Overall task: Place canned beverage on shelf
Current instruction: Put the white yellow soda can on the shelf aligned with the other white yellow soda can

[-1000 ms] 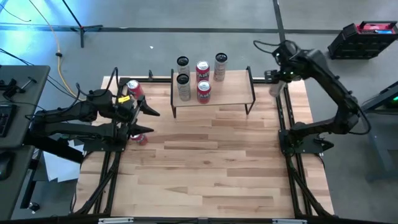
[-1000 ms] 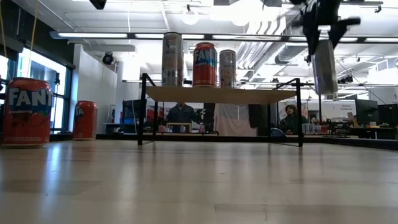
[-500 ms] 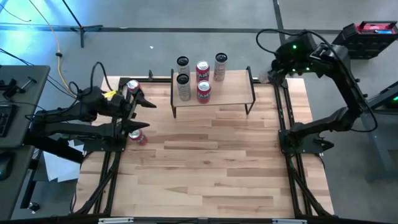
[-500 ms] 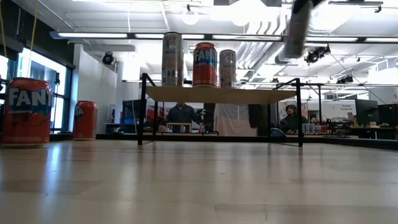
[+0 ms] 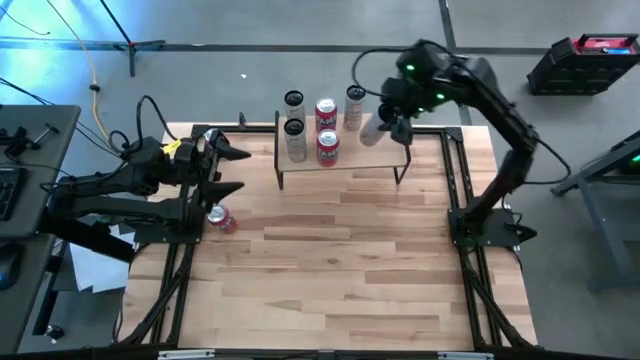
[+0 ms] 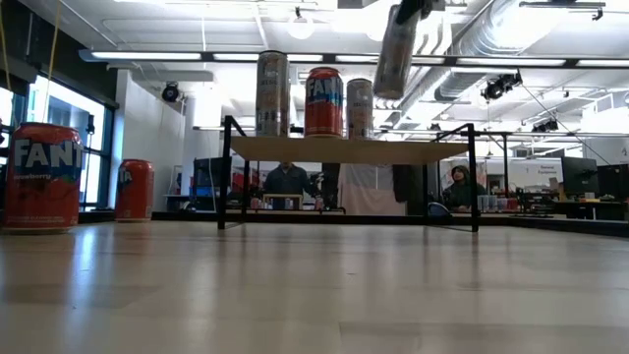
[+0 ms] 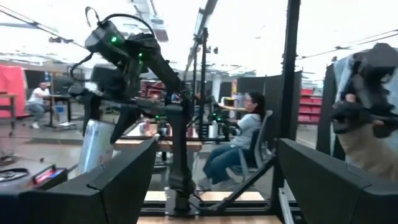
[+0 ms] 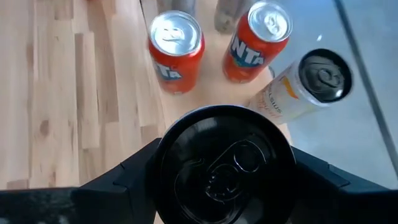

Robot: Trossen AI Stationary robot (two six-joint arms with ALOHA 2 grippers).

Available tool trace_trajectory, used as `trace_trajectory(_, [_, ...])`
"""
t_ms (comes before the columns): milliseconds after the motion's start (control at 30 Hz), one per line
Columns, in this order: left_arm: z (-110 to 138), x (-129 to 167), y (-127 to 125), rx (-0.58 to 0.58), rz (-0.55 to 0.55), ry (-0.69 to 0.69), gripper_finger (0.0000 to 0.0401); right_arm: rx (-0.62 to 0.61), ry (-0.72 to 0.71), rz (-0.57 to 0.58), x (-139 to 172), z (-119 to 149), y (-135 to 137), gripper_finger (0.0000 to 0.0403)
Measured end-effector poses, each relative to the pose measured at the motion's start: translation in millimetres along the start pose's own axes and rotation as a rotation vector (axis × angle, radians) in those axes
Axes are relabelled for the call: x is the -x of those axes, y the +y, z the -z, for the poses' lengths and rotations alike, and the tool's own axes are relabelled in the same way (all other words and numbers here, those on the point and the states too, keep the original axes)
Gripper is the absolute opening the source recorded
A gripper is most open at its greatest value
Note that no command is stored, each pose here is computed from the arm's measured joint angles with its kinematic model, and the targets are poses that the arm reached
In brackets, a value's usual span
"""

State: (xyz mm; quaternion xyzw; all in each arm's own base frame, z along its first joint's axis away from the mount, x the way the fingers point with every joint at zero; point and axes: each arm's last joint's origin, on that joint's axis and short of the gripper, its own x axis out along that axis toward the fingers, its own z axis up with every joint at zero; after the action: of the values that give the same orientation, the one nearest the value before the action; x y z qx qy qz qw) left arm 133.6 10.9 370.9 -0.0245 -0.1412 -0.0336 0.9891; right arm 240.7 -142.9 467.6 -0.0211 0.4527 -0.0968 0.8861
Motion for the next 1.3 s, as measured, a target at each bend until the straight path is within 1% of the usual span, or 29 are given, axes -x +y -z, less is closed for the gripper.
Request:
trace_trajectory(200, [0, 0, 0, -0.072, -0.012, 0.000, 0.0328, -0.010, 0.097, -0.069, -40, -11, -12, 0.0249])
trace_trajectory(333, [1, 0, 0, -0.094, -0.013, 0.011, 0.0328, -0.015, 0.103, -0.094, -51, -15, -14, 0.0249])
trace_trajectory(500, [7, 0, 2, -0.085, -0.035, 0.073, 0.0328, -0.017, 0.141, -0.119, -70, -18, -14, 0.0249])
trace_trajectory(733, [12, -4, 3, -0.086, -0.039, 0.103, 0.0328, -0.043, 0.169, -0.115, -84, -21, -15, 0.0249])
trace_trajectory(1000, [16, -9, 4, -0.084, -0.040, 0.126, 0.0328, -0.020, 0.186, -0.131, -93, -22, -13, 0.0249])
trace_trajectory(1300, [16, -9, 4, -0.084, -0.040, 0.127, 0.0328, -0.004, 0.189, -0.140, -96, -23, -9, 0.0249])
